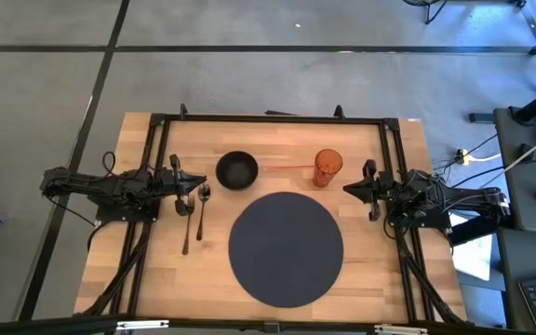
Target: Pick & Place Utensil
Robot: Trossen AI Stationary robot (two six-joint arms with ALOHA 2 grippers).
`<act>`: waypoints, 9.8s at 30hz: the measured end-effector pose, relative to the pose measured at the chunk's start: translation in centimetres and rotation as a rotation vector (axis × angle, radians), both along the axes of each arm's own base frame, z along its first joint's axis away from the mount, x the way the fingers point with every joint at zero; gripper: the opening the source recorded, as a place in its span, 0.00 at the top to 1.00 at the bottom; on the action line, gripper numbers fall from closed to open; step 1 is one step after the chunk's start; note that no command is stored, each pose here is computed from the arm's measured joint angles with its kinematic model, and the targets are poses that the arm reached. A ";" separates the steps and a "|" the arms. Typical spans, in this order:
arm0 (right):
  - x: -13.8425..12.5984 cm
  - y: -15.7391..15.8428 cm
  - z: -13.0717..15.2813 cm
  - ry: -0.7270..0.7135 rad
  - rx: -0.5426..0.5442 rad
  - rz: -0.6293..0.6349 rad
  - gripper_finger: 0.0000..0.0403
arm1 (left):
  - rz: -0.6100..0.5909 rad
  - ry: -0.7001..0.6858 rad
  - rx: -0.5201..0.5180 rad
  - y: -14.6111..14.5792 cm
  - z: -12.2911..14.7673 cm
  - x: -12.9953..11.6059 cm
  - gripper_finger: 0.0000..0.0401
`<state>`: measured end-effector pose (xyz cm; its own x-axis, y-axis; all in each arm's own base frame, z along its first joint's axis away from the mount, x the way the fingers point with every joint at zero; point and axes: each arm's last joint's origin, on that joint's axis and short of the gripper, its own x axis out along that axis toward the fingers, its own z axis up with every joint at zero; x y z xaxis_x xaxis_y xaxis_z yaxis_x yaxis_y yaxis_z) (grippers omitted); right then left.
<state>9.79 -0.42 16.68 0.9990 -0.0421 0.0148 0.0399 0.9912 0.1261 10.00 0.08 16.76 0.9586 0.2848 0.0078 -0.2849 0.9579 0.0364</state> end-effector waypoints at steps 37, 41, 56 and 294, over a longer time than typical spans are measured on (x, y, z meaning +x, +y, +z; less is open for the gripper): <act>0.0 0.0 0.0 0.000 0.000 0.000 0.95 | 0.099 -0.045 -0.124 0.3 0.0 -0.1 1.00; 0.0 0.0 0.0 0.000 0.000 0.000 0.95 | 0.149 -0.046 -0.137 0.4 0.0 0.0 1.00; 0.0 0.0 0.3 -0.026 -0.001 0.000 0.95 | 0.057 -0.090 -0.148 0.2 0.4 0.0 1.00; -0.1 -0.1 1.1 -0.112 -0.079 -0.059 0.99 | -0.311 0.250 -0.030 -0.2 6.1 14.7 1.00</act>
<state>9.69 -0.57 17.81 0.9867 -0.0948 0.1320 0.0883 0.9946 0.0548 24.65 -0.12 22.91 0.9705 -0.0224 -0.2402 0.0326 0.9987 0.0386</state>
